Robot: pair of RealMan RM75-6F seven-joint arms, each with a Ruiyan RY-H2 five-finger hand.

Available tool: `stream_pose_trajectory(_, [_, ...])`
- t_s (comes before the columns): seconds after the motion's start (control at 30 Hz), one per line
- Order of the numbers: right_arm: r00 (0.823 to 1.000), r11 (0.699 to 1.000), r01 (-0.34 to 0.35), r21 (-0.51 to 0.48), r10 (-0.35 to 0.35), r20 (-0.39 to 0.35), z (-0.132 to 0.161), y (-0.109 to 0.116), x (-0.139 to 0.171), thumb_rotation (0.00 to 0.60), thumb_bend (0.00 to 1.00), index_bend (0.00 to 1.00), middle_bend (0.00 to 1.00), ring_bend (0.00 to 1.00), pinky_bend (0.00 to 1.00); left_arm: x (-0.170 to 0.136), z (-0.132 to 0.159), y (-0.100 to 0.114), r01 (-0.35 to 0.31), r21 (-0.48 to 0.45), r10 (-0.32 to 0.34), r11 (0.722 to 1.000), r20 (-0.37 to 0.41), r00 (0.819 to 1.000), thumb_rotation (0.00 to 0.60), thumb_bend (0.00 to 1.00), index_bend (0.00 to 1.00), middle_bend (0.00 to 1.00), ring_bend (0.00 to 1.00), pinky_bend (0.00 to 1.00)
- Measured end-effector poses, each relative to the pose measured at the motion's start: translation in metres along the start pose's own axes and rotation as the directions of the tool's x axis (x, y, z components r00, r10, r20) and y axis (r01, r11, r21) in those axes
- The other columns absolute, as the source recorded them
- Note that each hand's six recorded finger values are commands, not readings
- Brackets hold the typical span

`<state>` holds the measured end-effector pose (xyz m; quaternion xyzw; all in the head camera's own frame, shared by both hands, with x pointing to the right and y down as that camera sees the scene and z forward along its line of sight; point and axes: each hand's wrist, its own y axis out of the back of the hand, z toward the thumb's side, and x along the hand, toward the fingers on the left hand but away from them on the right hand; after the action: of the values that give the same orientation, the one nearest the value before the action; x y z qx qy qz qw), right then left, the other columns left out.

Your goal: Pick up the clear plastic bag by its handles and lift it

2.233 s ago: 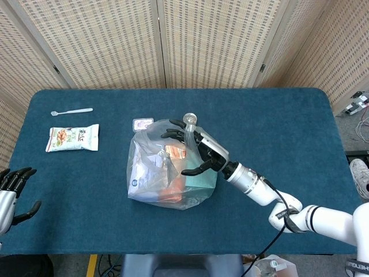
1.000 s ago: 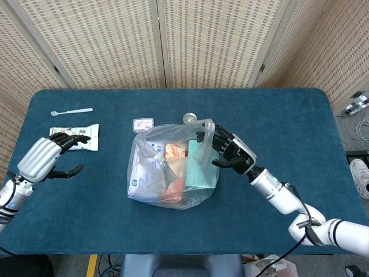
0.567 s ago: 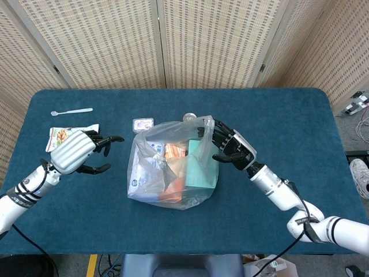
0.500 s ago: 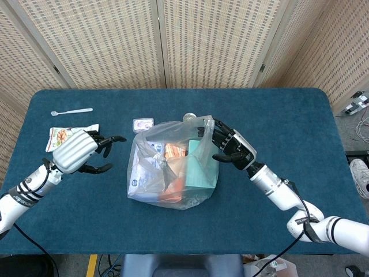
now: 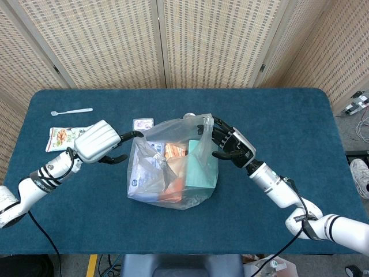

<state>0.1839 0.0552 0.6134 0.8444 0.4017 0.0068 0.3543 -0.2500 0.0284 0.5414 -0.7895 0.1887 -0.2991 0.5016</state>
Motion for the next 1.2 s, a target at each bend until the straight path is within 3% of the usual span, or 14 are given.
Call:
stream_pose_trajectory(0.83, [1.000, 1.000, 0.009, -0.008, -0.009, 0.000, 0.000, 0.006, 0.001, 0.600, 0.03, 0.20, 0.36, 0.11, 0.10, 0.043, 0.049, -0.003, 0.079, -0.125, -0.066, 0.989, 0.106, 0.992, 0.600, 0.24, 0.35, 1.00, 0.98, 0.89])
stream_pose_trajectory(1.2, [1.000, 1.000, 0.012, -0.017, -0.012, -0.001, 0.001, 0.008, 0.002, 0.600, 0.03, 0.20, 0.36, 0.11, 0.10, 0.047, 0.056, -0.008, 0.088, -0.123, -0.073, 0.988, 0.122, 0.990, 0.600, 0.28, 0.49, 1.00, 1.00, 0.89])
